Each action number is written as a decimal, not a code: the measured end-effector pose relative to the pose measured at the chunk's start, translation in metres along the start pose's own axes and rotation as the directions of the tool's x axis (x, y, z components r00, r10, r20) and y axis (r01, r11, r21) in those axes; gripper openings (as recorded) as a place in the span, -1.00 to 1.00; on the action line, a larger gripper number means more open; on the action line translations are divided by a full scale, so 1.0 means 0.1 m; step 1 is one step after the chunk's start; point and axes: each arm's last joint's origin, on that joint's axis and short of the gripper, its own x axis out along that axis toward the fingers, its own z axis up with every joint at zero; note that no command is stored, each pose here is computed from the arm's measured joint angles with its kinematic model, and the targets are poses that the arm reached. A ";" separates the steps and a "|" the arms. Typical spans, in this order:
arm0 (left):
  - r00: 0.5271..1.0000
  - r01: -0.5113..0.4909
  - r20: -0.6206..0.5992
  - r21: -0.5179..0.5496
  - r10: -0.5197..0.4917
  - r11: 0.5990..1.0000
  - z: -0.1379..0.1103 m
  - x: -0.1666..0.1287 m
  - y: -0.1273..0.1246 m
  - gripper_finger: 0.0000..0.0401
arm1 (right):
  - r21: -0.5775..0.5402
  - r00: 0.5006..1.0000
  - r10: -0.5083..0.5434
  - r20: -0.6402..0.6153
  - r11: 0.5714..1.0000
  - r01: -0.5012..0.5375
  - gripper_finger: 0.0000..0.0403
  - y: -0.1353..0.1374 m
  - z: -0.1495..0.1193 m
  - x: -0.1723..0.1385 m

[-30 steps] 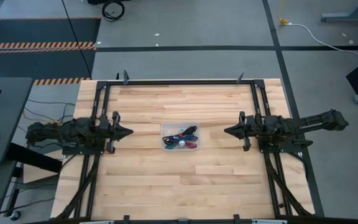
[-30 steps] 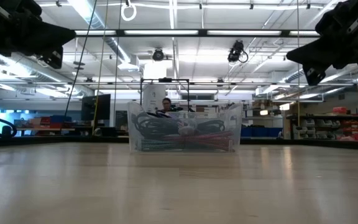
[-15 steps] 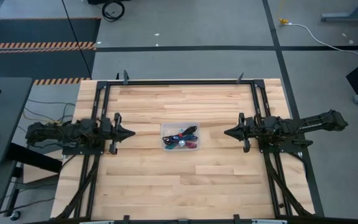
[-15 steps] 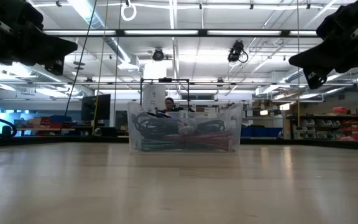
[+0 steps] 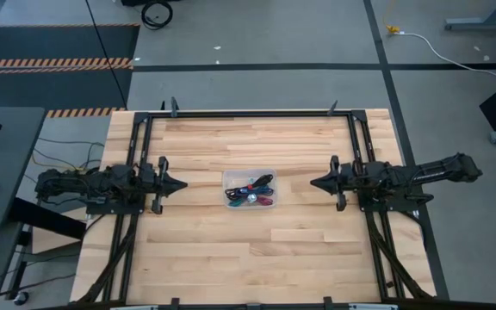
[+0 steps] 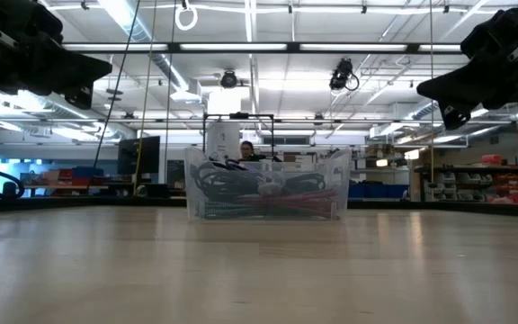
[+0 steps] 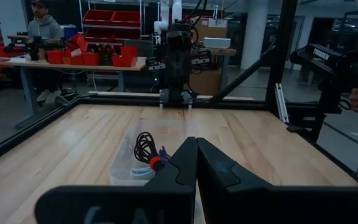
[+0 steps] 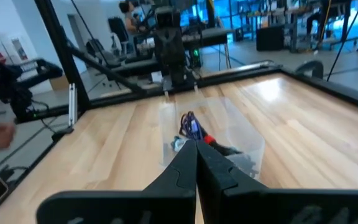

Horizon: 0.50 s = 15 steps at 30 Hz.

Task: Pick and place USB-C Cables
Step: Return to Home Position

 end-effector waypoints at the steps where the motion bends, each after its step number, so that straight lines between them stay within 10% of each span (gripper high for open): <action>1: 1.000 0.000 0.000 0.000 0.000 1.000 0.00 0.00 0.00 -0.96 | -0.003 1.000 -0.002 0.013 1.000 0.002 -0.98 0.00 0.01 0.00; 15: 1.000 0.000 -0.001 -0.003 0.000 1.000 0.00 0.00 0.00 -0.96 | 0.098 0.998 0.005 0.065 0.995 -0.012 -0.93 0.00 0.05 -0.07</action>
